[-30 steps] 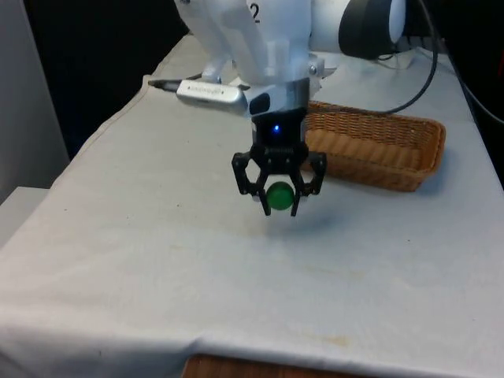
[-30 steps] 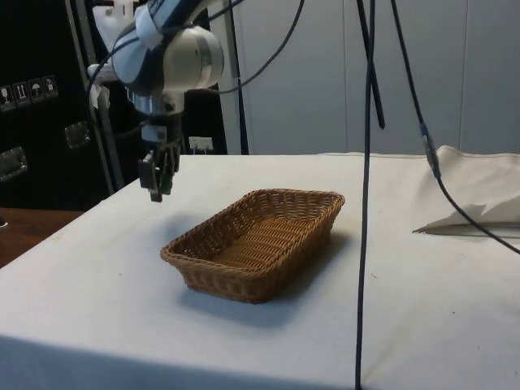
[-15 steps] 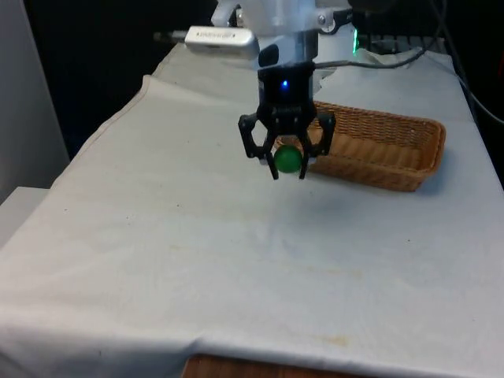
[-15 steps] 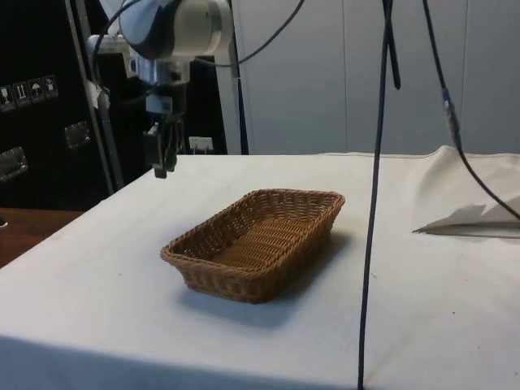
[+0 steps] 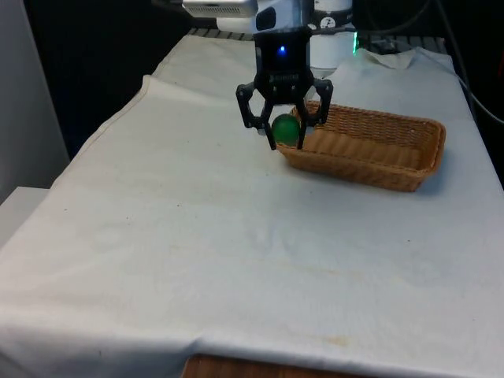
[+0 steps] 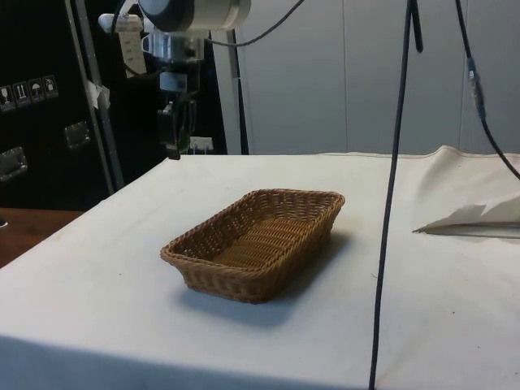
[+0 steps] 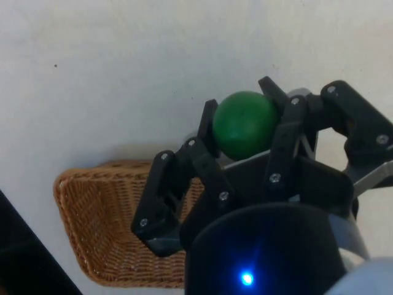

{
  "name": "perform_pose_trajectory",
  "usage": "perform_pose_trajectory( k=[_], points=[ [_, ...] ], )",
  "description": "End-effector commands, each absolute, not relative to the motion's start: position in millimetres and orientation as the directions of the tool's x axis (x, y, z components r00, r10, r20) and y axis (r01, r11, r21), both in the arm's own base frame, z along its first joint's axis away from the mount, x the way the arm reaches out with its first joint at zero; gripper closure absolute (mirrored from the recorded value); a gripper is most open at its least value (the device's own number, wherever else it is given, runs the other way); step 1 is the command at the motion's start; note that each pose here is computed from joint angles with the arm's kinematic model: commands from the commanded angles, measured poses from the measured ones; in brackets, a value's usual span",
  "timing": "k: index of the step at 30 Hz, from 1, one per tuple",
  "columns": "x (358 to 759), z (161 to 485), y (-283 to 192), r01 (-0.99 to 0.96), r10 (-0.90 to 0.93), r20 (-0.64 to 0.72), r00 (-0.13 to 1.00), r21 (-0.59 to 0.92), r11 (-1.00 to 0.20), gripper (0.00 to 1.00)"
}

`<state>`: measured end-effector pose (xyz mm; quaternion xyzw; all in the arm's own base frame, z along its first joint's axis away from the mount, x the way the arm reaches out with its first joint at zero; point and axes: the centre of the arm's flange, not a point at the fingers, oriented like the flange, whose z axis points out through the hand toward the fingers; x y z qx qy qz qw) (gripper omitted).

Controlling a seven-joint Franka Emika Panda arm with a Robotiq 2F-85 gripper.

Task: Pick up the ball and place it into the basket.

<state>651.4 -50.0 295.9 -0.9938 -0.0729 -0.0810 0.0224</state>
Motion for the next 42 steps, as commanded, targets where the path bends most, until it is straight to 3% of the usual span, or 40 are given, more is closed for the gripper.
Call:
perform_pose_trajectory(
  k=[1,19,42],
  points=[
    [649,296,-51,0.141,0.136,0.152,0.979,-0.023,-0.990,1.00],
    [638,315,-49,0.120,0.115,0.118,0.986,-0.038,-0.992,1.00],
    [590,321,-30,0.124,0.124,0.001,0.992,-0.051,-0.991,1.00]
  ],
)
